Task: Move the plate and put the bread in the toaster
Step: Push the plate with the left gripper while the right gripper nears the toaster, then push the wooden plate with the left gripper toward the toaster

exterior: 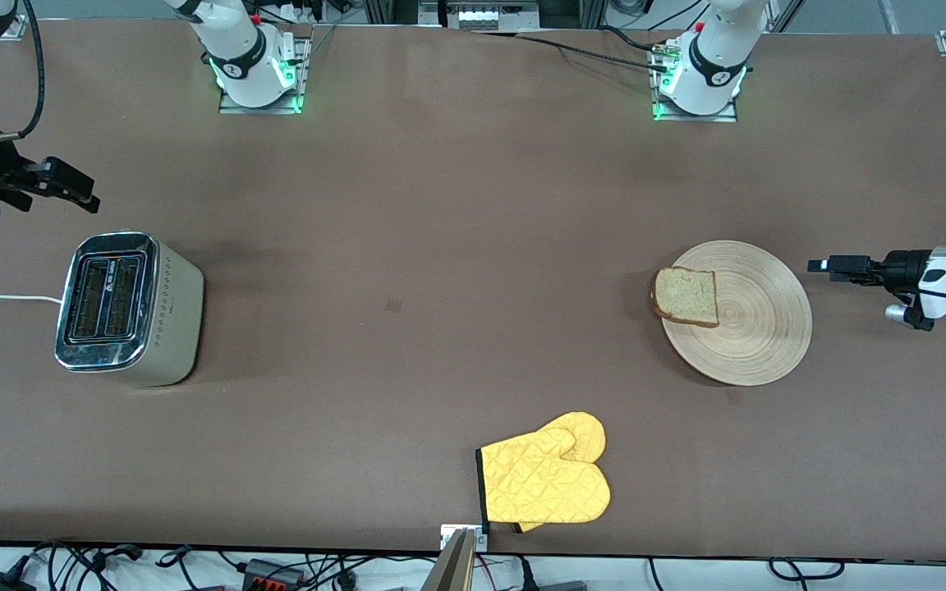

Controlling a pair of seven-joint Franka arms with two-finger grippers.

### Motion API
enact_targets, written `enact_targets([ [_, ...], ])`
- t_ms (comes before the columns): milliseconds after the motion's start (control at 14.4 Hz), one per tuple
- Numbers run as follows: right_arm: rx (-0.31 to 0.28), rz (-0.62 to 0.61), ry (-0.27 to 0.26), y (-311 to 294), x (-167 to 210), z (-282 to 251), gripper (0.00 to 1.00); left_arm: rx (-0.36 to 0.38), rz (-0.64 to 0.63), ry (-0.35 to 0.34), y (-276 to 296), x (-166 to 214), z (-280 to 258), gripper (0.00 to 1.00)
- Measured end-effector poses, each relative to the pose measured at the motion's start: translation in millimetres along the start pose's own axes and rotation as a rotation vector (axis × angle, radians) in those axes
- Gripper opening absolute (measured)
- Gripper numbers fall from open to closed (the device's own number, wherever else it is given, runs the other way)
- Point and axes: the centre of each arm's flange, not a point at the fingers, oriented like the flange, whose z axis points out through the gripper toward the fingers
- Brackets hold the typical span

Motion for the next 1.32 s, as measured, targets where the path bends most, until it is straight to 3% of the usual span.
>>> enact_targets([
  [278,0.000,-0.013,-0.004,-7,4,3,1.00,-0.083,-0.069,0.067,-27,-2,27,1.00],
  [625,0.005,-0.054,-0.035,-30,11,20,1.00,-0.136,-0.107,0.080,-38,-2,53,1.00],
  [833,0.007,-0.095,-0.057,-54,22,41,1.00,-0.153,-0.122,0.079,-38,1,59,0.81],
  [1111,0.011,-0.147,-0.053,-86,45,50,1.00,-0.154,-0.142,0.078,-37,1,59,0.81],
  [1250,0.019,-0.167,-0.046,-100,50,49,1.00,-0.155,-0.142,0.078,-37,1,59,0.70],
  [1319,0.034,-0.174,-0.040,-108,51,48,1.00,-0.155,-0.142,0.078,-37,1,59,0.70],
])
